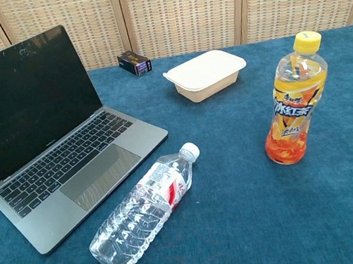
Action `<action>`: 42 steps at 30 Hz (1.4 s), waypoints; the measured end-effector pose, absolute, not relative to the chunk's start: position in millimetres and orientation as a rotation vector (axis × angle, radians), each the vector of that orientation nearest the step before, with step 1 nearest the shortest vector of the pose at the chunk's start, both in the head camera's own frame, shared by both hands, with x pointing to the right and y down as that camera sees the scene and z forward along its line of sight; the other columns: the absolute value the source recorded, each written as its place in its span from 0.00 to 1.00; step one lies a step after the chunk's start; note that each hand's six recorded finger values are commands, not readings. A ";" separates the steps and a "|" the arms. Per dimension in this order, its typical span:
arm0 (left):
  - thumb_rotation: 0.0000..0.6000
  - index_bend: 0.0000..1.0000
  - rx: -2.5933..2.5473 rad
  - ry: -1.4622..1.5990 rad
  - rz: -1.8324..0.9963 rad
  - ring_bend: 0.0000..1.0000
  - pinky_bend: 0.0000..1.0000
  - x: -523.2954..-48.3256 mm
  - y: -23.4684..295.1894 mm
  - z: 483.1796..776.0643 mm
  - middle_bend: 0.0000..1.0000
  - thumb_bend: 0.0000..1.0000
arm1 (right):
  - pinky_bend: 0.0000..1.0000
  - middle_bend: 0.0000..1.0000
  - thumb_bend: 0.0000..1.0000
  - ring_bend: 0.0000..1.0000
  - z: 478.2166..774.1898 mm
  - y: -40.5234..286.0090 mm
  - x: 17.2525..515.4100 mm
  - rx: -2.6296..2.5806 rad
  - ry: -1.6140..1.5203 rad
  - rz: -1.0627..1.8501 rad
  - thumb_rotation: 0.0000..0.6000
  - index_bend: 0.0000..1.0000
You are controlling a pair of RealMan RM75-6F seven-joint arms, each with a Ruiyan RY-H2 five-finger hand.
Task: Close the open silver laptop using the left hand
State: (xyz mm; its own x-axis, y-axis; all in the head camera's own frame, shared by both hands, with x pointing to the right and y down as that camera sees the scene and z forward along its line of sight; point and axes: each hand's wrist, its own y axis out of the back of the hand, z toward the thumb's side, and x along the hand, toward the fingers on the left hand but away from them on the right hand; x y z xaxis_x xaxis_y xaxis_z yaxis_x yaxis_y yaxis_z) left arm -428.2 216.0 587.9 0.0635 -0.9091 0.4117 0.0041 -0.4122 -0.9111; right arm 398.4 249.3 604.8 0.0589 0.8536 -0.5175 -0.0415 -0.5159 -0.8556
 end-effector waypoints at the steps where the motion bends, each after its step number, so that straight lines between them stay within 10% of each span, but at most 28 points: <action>1: 1.00 0.00 -1.552 0.937 -1.459 0.00 0.00 -428.1 215.9 587.9 0.00 0.12 | 0.00 0.00 0.05 0.00 605.1 249.4 398.5 -1.608 -0.832 1.553 1.00 0.00; 27: 1.00 0.00 -1.627 0.978 -1.383 0.00 0.00 -404.2 194.6 581.5 0.00 0.13 | 0.00 0.00 0.05 0.00 597.8 244.0 400.2 -1.566 -0.898 1.511 1.00 0.00; 42: 1.00 0.00 -1.937 1.094 -1.223 0.00 0.00 -343.3 129.0 541.4 0.00 0.18 | 0.00 0.00 0.05 0.00 596.5 240.4 403.0 -1.565 -0.926 1.500 1.00 0.00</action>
